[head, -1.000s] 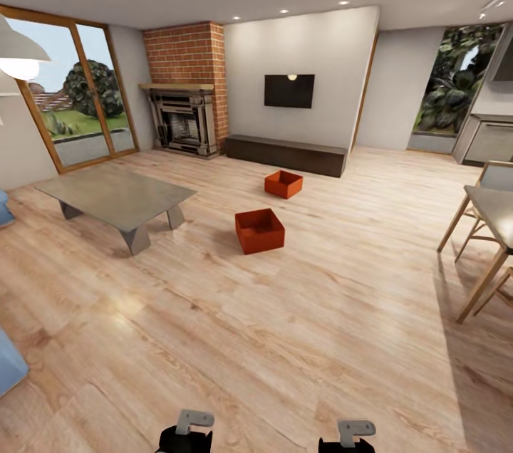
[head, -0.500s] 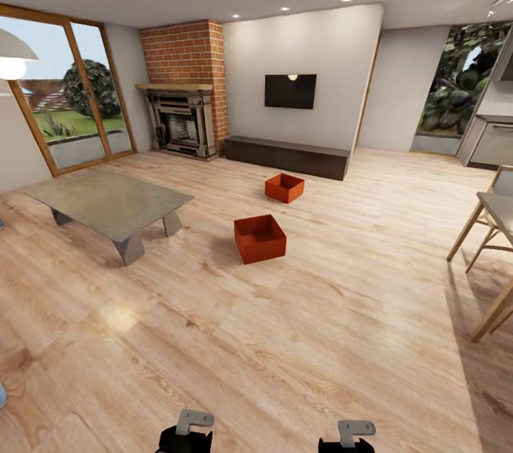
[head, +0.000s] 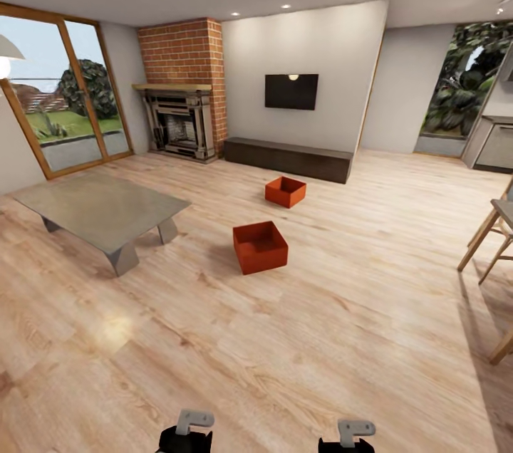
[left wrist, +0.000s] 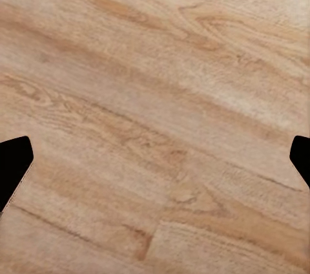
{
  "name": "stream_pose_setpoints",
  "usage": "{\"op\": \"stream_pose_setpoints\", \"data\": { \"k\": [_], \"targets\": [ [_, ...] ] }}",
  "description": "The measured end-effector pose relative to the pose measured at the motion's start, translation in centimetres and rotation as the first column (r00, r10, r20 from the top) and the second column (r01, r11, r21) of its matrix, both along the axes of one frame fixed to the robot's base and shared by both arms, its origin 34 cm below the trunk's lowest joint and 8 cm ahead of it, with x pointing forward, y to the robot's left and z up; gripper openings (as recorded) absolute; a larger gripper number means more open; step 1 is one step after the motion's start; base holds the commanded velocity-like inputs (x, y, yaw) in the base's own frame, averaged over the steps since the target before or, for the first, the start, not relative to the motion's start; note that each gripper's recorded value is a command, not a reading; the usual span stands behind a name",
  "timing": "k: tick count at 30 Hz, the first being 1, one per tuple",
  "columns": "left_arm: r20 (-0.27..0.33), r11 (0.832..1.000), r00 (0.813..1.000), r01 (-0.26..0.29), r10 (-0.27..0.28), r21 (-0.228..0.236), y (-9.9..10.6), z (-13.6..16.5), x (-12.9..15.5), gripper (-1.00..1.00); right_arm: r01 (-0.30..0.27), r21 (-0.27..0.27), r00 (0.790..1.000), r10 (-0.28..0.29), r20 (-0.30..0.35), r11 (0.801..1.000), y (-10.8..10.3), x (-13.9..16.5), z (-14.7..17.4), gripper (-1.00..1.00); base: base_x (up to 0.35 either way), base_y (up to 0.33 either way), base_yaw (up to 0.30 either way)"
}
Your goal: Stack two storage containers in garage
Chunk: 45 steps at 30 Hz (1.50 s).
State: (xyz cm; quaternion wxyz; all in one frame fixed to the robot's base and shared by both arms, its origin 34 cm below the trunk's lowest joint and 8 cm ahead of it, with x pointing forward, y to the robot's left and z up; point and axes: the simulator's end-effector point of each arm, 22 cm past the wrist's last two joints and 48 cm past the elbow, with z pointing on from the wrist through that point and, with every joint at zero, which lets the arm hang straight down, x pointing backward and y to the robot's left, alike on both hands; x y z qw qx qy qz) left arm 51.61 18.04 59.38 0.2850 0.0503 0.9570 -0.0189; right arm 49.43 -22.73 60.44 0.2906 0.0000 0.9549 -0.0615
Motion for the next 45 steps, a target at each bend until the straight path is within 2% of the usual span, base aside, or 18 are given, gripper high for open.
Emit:
{"op": "stream_pose_setpoints", "data": {
  "k": [16,45],
  "targets": [
    [0.000,1.000,1.000,0.001,-0.001,0.000,-0.01,-0.01,-0.01,1.00,-0.001,0.000,1.000,0.001,-0.008,1.000,0.05,-0.32,-0.23,1.00,0.331,-0.047,0.000],
    [0.000,1.000,1.000,0.001,-0.001,0.000,-0.05,-0.01,-0.01,1.00,-0.003,-0.002,1.000,0.003,-0.012,1.000,-0.03,-0.50,-0.36,1.00,0.292,-0.208,0.000]
  ]
}}
